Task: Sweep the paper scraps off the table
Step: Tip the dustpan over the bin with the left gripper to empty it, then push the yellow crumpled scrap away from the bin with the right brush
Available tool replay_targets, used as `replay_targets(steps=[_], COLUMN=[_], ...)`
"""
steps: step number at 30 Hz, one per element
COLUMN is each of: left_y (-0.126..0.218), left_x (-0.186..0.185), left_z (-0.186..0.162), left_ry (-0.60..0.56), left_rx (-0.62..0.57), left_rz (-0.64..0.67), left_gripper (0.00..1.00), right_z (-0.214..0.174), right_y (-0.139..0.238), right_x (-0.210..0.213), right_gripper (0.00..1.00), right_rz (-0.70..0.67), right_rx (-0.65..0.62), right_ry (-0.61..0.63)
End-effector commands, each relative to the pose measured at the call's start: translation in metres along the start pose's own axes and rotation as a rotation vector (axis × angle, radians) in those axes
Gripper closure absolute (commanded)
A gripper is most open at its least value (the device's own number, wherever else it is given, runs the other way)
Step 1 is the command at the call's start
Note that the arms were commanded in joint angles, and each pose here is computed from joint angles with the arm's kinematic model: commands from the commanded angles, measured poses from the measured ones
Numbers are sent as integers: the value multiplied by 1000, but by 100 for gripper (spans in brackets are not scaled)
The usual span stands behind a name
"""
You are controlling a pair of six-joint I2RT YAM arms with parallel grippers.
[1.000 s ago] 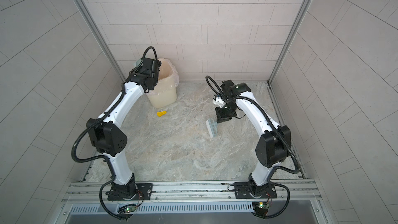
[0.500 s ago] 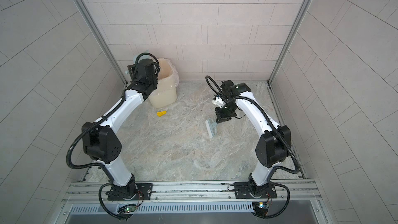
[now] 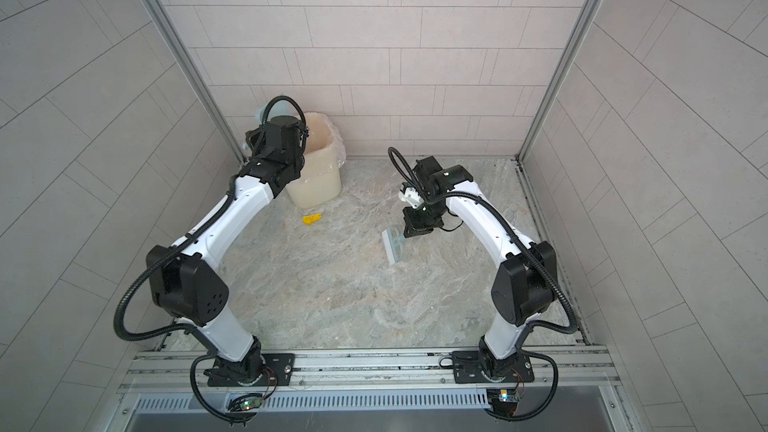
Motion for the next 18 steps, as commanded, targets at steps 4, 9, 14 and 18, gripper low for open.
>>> replay_targets(steps=[4,9,14,18], left_y=[40,61,76,82], left_x=[8,-26,-61,-74], left_z=[-55,-93,-124,-136], left_ry=[419,572,646,662], left_rx=[5,26,68,85], left_rz=[-200,-364,-477,-515], left_gripper=[100,100,100,100], right_z=[48,84,119,141], right_y=[-21,-43,-67,-86], right_x=[53,91,115,127], right_gripper=[100,100,100,100], right_rz=[137,222,324,393], right_rx=[-184,-271,-361,-409], right_ry=[19,41,-28,-84])
Point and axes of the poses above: each gripper's point midway between its finger pads, its own y axis back along the fingers, its own x axis along the line the jaws close on, z = x × y, the point moved 1 cm from there along y, back along the fingers, and after that the axes turned 10 degrees about y, right-handed, at the moved point
